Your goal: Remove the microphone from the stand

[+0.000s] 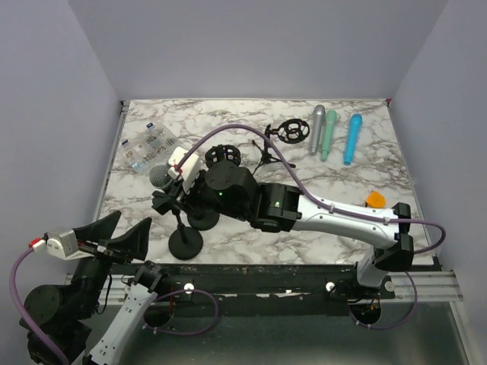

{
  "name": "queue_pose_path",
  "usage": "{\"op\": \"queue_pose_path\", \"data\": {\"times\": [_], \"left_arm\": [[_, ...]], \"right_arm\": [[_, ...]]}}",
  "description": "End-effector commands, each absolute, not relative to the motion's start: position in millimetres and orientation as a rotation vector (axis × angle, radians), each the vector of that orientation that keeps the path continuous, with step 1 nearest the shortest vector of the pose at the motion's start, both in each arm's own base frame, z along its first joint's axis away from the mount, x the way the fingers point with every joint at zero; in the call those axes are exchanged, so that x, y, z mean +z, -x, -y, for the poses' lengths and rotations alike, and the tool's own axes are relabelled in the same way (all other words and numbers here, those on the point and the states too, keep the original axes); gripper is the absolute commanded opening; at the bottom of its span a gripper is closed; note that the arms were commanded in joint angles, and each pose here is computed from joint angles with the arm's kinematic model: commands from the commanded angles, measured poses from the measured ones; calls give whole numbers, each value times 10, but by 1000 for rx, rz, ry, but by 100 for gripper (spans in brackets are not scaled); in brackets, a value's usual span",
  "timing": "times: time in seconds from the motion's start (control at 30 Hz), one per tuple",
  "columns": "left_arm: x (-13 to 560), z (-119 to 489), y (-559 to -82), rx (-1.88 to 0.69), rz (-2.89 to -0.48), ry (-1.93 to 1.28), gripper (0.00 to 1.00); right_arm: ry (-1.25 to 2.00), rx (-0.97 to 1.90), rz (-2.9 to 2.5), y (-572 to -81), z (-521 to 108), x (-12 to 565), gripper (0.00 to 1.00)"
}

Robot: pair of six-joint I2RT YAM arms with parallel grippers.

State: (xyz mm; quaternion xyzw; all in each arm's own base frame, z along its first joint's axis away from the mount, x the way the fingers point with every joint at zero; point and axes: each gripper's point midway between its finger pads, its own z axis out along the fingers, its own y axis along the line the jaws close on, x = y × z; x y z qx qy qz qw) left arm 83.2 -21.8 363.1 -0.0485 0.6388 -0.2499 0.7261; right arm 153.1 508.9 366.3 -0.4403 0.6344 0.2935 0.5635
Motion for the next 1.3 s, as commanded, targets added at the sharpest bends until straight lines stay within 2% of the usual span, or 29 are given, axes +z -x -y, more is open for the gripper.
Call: {"op": "queue_pose_path", "data": {"times": [0.0, 0.17, 0.5, 0.83, 1.27], "left_arm": [[3824, 647, -815, -707, -1360, -98, 99], [3813, 1101, -983, -842, -1298, -273, 99], [3768, 1748, -1433, -993, -1169, -505, 99], [3230, 2004, -1731, -786, -1125, -864, 99], [3087, 2173, -2097, -760, -1092, -898, 99]], "right_arm": [[1082, 748, -1392, -1609, -4692, 4070, 1], [1191, 785, -1311, -1628, -4333, 4069, 0], [1201, 678, -1289, -2086, -3738, 3927, 1], [1234, 751, -1339, -2128, -3676, 3743, 0], [1245, 786, -1329, -2093, -3705, 3787, 0]]}}
